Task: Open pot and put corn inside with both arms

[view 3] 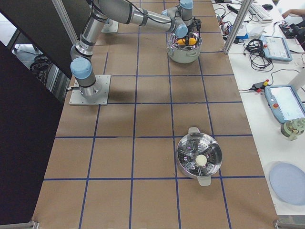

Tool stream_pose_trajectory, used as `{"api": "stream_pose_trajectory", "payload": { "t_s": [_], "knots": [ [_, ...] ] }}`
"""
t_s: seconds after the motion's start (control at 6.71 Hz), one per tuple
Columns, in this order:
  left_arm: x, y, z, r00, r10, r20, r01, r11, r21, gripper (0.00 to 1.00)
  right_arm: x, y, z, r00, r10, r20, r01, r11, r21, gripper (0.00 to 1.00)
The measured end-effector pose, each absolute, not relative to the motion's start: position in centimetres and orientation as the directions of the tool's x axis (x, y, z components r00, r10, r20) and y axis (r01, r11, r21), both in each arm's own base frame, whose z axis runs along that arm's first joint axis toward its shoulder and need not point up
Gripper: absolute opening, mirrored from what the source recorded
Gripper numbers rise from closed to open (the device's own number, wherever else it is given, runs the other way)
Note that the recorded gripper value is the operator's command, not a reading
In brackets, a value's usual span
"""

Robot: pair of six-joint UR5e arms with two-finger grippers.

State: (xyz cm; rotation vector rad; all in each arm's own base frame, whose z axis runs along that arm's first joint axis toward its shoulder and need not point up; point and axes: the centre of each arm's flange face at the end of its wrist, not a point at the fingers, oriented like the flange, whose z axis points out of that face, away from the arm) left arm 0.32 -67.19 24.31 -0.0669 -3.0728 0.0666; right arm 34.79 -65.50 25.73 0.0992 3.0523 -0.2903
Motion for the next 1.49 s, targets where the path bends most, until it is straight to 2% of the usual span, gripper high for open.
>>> {"api": "stream_pose_trajectory", "payload": {
  "t_s": [0.15,0.45,0.74,0.89,1.19,1.49],
  "knots": [
    [0.3,-67.4,23.5,-0.997,0.044,0.064,0.040,0.998,-0.056,1.00,35.0,-65.5,24.9,-0.996,0.056,-0.073,0.068,0.981,-0.182,1.00],
    [-1.8,-67.3,26.8,-0.997,0.060,0.052,0.055,0.994,-0.092,1.00,34.7,-65.2,26.7,-0.996,0.055,-0.074,0.069,0.978,-0.196,1.00],
    [-7.0,-64.3,34.4,-0.998,0.033,0.056,0.029,0.997,-0.066,1.00,30.6,-64.0,33.9,-0.996,0.063,-0.068,0.075,0.977,-0.198,1.00],
    [-10.9,-60.9,40.0,-0.998,0.024,0.061,0.021,0.999,-0.048,1.00,26.6,-62.4,38.3,-0.997,0.056,-0.052,0.064,0.984,-0.169,1.00],
    [-16.9,-53.3,48.2,-0.996,0.083,0.046,0.080,0.996,-0.048,1.00,20.1,-55.7,45.0,-0.999,0.032,-0.019,0.033,0.995,-0.090,1.00],
    [-17.7,-50.3,50.4,-0.994,0.105,0.032,0.103,0.994,-0.046,1.00,17.9,-50.2,47.7,-1.000,0.009,-0.017,0.010,0.996,-0.085,1.00]
  ]
}}
